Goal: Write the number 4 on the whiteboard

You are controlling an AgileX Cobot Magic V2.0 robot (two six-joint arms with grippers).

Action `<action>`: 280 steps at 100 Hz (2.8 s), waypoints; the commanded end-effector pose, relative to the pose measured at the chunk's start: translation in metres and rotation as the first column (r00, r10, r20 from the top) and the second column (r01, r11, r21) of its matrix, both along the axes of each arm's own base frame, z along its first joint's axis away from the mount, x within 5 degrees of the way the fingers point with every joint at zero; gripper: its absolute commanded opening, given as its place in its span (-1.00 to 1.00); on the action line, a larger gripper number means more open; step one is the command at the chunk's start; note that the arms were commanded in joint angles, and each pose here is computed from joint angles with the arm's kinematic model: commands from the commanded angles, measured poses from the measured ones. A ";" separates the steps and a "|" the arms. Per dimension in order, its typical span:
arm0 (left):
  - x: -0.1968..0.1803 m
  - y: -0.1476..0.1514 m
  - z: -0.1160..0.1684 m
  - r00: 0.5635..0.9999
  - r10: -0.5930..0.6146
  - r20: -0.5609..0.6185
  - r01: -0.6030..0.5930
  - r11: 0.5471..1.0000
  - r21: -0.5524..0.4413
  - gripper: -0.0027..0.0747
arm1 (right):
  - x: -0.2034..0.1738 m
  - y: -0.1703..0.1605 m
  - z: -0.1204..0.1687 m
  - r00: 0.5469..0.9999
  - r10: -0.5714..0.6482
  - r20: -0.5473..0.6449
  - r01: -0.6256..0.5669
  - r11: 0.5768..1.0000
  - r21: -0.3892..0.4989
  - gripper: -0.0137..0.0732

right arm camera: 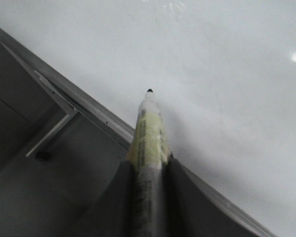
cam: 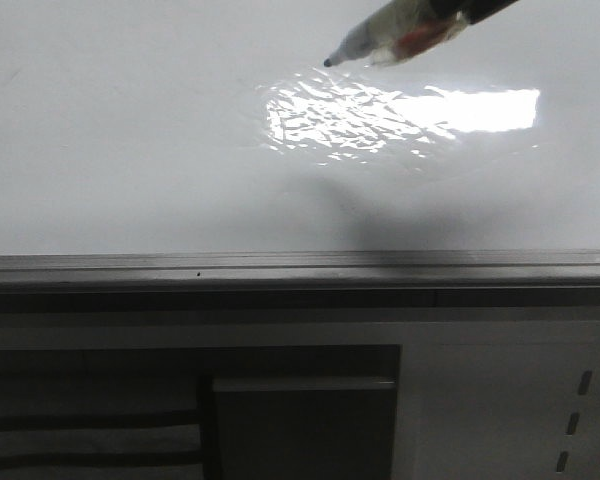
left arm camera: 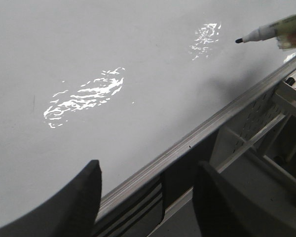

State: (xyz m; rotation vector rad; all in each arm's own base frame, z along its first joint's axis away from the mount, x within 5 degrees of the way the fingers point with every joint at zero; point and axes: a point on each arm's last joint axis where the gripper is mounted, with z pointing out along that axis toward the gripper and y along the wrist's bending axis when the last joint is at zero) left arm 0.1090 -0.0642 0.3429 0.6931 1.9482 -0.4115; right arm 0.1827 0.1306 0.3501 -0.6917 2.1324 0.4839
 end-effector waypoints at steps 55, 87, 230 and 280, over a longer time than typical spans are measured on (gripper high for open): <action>0.005 0.001 0.017 0.994 0.060 0.089 -0.053 0.995 -0.084 0.06 | 0.057 0.012 0.001 0.995 -0.095 0.000 0.095 0.995 0.032 -0.84; 0.006 0.002 0.018 0.993 0.068 0.100 -0.059 0.994 -0.089 0.06 | 0.060 -0.005 -0.011 0.989 -0.114 -0.090 0.107 0.991 -0.079 -0.84; 0.054 -0.096 0.014 0.809 -0.587 0.011 0.563 0.781 0.271 0.06 | -0.002 0.026 0.023 0.787 0.603 0.134 -0.499 0.748 -0.437 -0.84; 0.086 -0.164 -0.006 0.737 -0.675 -0.038 0.654 0.698 0.290 0.06 | -0.002 0.026 0.023 0.787 0.602 0.135 -0.498 0.749 -0.437 -0.84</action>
